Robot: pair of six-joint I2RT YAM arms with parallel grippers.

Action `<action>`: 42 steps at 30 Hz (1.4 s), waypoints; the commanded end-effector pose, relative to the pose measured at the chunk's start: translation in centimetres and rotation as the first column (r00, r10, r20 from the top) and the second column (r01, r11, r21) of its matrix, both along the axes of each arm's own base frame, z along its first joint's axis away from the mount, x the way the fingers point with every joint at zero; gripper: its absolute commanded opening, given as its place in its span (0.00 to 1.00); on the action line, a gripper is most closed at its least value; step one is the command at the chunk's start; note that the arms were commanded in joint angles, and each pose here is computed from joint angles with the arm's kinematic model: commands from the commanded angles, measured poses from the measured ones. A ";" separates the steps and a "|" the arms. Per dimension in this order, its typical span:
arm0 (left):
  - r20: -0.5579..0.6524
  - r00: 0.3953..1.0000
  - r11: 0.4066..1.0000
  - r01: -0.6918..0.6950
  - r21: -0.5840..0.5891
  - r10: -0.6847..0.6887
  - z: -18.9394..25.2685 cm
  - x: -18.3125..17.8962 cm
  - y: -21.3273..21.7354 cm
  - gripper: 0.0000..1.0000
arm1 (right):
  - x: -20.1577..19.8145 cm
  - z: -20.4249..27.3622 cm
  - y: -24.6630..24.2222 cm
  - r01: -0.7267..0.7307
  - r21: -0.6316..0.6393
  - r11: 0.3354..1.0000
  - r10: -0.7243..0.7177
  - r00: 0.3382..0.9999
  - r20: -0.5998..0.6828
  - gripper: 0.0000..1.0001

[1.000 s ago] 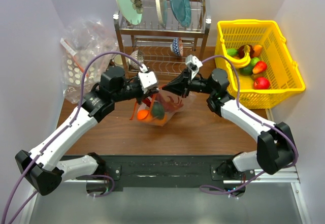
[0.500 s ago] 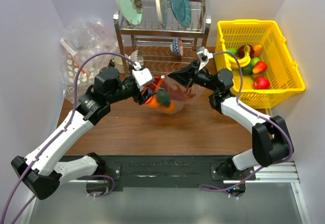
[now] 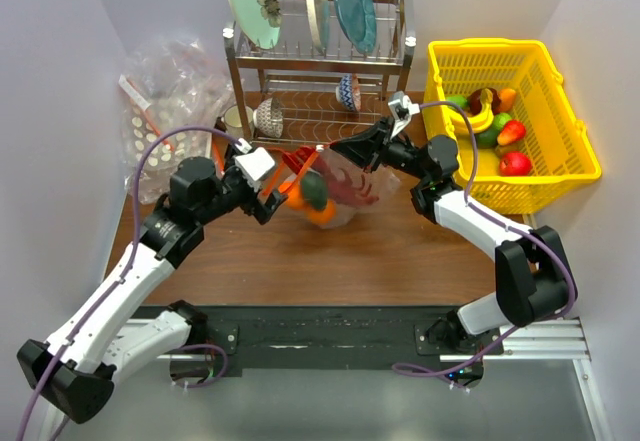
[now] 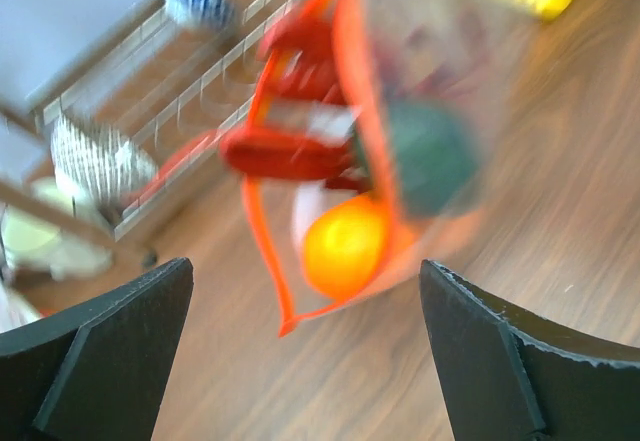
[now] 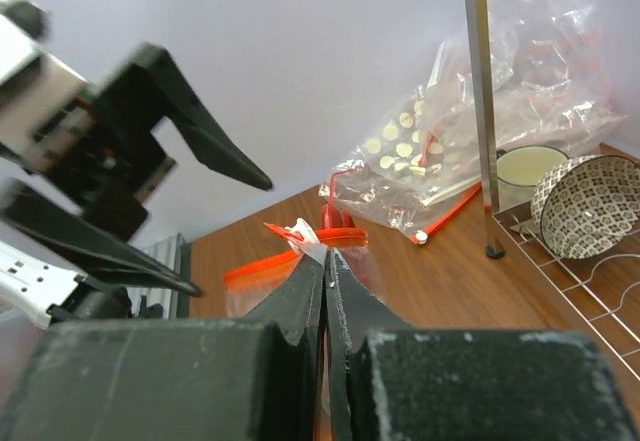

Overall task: Place the food in the zip-top bag and seal the zipper
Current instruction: Adjust the zipper food storage bag at the center of the board.

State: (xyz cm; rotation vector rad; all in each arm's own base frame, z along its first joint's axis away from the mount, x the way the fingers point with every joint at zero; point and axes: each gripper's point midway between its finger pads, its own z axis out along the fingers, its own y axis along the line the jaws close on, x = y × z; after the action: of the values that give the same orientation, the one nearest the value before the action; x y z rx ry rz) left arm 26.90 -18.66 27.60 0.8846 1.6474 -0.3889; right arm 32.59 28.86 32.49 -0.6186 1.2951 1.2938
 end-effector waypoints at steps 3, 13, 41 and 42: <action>0.036 0.999 0.999 -0.010 -0.030 0.011 -1.6 0.8 1.1 1.00 | -1.1 5.2 -0.6 -0.017 0.085 0.996 0.005 0.989 0.145 0.00; 0.061 0.998 1.000 0.016 -0.022 -0.014 -3.4 2.2 0.6 0.98 | -2.1 6.1 -0.7 -0.040 0.080 0.996 0.026 0.985 0.171 0.00; 0.134 0.959 0.969 0.248 0.016 -0.248 -0.3 0.8 -1.7 0.00 | -2.2 5.0 -1.3 -0.045 0.056 0.997 0.036 0.988 0.148 0.00; 0.127 0.961 0.969 0.244 0.025 -0.245 -0.1 0.7 -1.5 0.00 | -2.3 4.7 -1.2 -0.045 0.051 0.998 0.037 0.989 0.141 0.00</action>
State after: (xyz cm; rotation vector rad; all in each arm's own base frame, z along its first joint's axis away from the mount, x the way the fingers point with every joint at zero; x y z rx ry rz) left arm 26.92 -20.53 22.95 1.1125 1.4997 -0.5487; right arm 31.49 28.29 34.20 -0.6642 1.2504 1.3321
